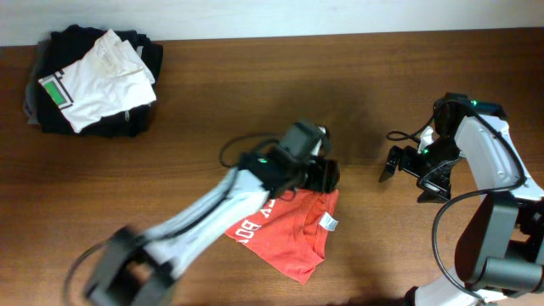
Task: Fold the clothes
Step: 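Grasp the folded orange shirt's left edge with the left gripper, then lift and carry the orange shirt left onto the clothes stack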
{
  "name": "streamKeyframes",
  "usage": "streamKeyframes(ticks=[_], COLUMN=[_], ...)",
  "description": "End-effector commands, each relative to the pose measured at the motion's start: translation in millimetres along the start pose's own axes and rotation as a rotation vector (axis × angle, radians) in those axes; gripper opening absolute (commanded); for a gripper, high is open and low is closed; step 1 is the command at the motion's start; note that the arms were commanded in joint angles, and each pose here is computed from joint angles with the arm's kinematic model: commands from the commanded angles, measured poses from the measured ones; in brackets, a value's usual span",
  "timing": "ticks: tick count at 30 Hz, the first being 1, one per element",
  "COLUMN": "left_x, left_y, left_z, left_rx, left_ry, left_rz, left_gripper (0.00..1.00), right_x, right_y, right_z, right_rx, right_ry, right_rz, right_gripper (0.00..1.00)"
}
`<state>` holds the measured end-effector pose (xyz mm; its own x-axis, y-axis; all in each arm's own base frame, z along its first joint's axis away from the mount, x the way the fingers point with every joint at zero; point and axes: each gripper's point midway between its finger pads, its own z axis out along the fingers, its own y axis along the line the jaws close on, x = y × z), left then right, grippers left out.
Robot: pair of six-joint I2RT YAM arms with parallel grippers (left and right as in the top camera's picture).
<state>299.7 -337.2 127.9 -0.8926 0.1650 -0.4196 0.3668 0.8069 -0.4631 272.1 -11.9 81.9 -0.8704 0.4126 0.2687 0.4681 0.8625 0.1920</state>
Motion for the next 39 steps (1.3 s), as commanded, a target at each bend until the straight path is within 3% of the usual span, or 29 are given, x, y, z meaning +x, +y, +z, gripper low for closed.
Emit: streamKeyframes(ticks=[1, 3, 6, 10, 12, 19, 24, 28, 34, 36, 39], left_x=[-31, -25, 8, 22, 25, 40, 67, 83, 115, 120, 123], left_y=[19, 61, 145, 196, 213, 215, 222, 202, 181, 176, 171], left_z=[-76, -100, -134, -139, -129, -97, -66, -41, -7, -3, 0], left_rx=[-0.078, -0.228, -0.469, -0.464, -0.36, 0.171, 0.227, 0.331, 0.359, 0.362, 0.363], left_ry=[-0.133, -0.129, -0.004, 0.068, 0.087, 0.154, 0.276, 0.366, 0.519, 0.54, 0.559], left_rz=[0.014, -0.052, -0.221, -0.258, -0.288, -0.264, -0.3, -0.306, -0.289, -0.277, -0.266], left_gripper=[0.99, 0.99, 0.99, 0.99, 0.99, 0.99, 0.99, 0.99, 0.99, 0.92, 0.69], right_x=[-2, -2, -2, -2, -2, -2, -2, -2, -2, -2, -2], right_y=[1, 1, 1, 1, 1, 1, 1, 1, 1, 1, 1], right_z=[-4, -4, -4, -4, -4, -4, -4, -4, -4, -4, -4], right_rx=[0.006, 0.006, 0.006, 0.006, 0.006, 0.006, 0.006, 0.006, 0.006, 0.006, 0.006], right_ry=[-0.016, -0.016, -0.016, -0.016, -0.016, -0.016, -0.016, -0.016, -0.016, -0.016, -0.016], right_rz=[-0.005, -0.004, -0.005, -0.005, -0.005, -0.005, -0.004, -0.005, -0.005, -0.005, -0.005], right_gripper=[0.98, 0.98, 0.98, 0.98, 0.98, 0.98, 0.98, 0.98, 0.98, 0.98, 0.98])
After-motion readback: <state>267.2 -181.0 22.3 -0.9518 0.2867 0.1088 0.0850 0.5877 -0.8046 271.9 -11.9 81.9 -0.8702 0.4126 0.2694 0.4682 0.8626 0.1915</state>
